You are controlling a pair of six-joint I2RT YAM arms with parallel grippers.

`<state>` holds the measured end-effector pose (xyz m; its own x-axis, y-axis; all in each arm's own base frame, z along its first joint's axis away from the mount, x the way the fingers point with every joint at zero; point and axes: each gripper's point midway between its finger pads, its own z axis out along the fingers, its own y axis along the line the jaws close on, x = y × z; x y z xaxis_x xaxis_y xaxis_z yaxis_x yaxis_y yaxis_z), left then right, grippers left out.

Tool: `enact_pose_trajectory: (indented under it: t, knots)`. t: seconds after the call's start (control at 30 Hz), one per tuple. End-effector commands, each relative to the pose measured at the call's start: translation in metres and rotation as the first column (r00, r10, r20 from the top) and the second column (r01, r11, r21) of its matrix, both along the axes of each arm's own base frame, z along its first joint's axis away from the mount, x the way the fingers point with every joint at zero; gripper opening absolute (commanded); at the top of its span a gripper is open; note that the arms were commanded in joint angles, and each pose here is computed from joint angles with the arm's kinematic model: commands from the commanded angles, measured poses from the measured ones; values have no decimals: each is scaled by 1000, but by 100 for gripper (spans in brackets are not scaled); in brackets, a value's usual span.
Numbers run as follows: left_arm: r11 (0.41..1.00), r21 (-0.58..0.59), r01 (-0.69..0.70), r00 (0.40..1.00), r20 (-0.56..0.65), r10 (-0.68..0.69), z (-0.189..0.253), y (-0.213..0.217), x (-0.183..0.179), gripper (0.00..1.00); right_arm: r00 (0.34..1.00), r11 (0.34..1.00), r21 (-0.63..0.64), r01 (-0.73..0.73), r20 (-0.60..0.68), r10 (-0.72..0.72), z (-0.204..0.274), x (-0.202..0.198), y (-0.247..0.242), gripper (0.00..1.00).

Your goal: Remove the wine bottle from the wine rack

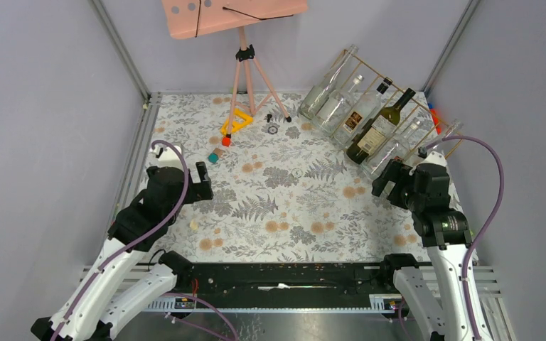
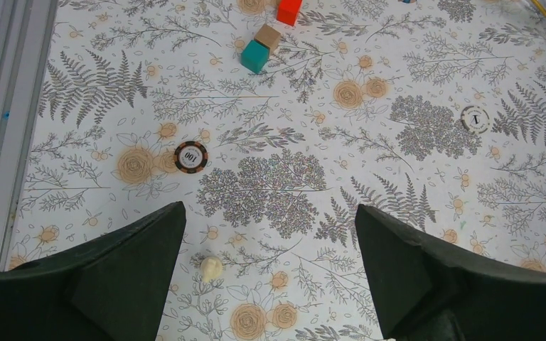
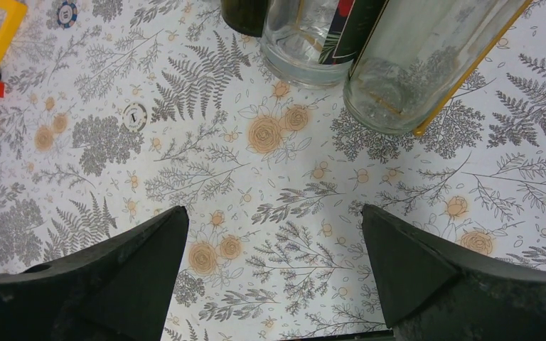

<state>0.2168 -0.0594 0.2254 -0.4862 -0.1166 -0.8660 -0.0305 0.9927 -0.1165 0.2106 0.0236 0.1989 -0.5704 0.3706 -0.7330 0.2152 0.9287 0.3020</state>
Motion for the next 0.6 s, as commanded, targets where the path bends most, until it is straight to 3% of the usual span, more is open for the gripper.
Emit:
enact_pose_trajectory:
  t: [0.0,0.57]
  knots:
    - [1000,-16,-17,999,36,17,10,-2,9,99,996,997,-1,82,23,-82,4,-2,-11,99]
    - [1000,-6,-5,1000,17,5,4,-4,9,99,985,987,6,160,-62,-159,18,5,-16,98]
